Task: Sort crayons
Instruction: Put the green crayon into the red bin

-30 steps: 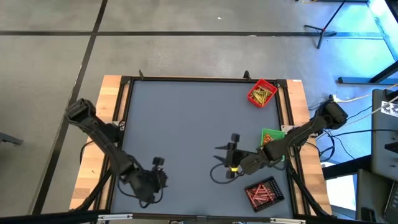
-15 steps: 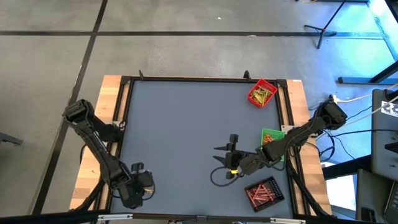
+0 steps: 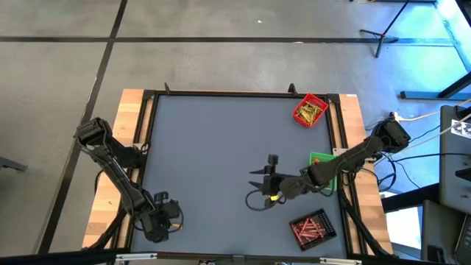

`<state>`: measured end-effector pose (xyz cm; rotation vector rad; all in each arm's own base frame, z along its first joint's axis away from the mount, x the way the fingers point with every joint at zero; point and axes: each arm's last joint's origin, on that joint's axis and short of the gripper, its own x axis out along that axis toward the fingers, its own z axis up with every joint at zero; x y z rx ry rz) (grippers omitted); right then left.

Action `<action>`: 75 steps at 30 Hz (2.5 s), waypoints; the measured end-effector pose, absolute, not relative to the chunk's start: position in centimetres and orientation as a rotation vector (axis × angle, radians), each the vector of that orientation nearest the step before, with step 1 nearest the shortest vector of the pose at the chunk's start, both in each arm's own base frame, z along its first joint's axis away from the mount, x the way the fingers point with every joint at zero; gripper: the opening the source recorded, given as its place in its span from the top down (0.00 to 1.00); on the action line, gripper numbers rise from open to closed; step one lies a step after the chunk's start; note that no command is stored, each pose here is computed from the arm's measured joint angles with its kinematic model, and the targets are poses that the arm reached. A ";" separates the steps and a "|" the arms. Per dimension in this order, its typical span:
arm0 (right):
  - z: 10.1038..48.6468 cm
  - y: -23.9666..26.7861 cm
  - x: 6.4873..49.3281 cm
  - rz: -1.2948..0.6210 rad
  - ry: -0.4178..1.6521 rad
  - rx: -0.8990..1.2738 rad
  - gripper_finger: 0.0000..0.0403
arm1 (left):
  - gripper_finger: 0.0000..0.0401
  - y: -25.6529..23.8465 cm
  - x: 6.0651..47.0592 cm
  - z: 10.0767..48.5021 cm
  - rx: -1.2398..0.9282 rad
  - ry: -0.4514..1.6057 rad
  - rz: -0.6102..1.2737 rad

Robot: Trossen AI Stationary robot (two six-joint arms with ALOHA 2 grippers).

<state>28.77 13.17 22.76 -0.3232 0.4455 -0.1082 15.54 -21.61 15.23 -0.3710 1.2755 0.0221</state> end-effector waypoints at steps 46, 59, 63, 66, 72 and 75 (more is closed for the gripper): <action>22.8 13.3 28.7 -0.102 0.443 -0.319 0.61 | 0.98 -20.4 16.3 12.8 -0.319 1.318 0.025; 22.9 13.5 28.8 -0.040 0.433 -0.216 0.58 | 0.99 -22.8 20.7 19.9 -0.066 1.037 -0.061; 23.1 13.7 29.0 0.014 0.408 -0.188 0.48 | 0.99 -22.9 22.0 21.6 0.061 0.870 -0.035; 23.4 14.0 29.1 0.079 0.384 -0.164 0.39 | 0.98 -22.7 23.2 22.4 0.160 0.724 -0.004; 23.6 14.4 29.6 0.120 0.313 -0.207 0.32 | 0.98 -21.5 26.0 23.5 0.276 0.534 0.046; 23.3 14.8 30.3 0.138 0.253 -0.227 0.33 | 0.98 -20.6 27.3 23.9 0.310 0.509 0.033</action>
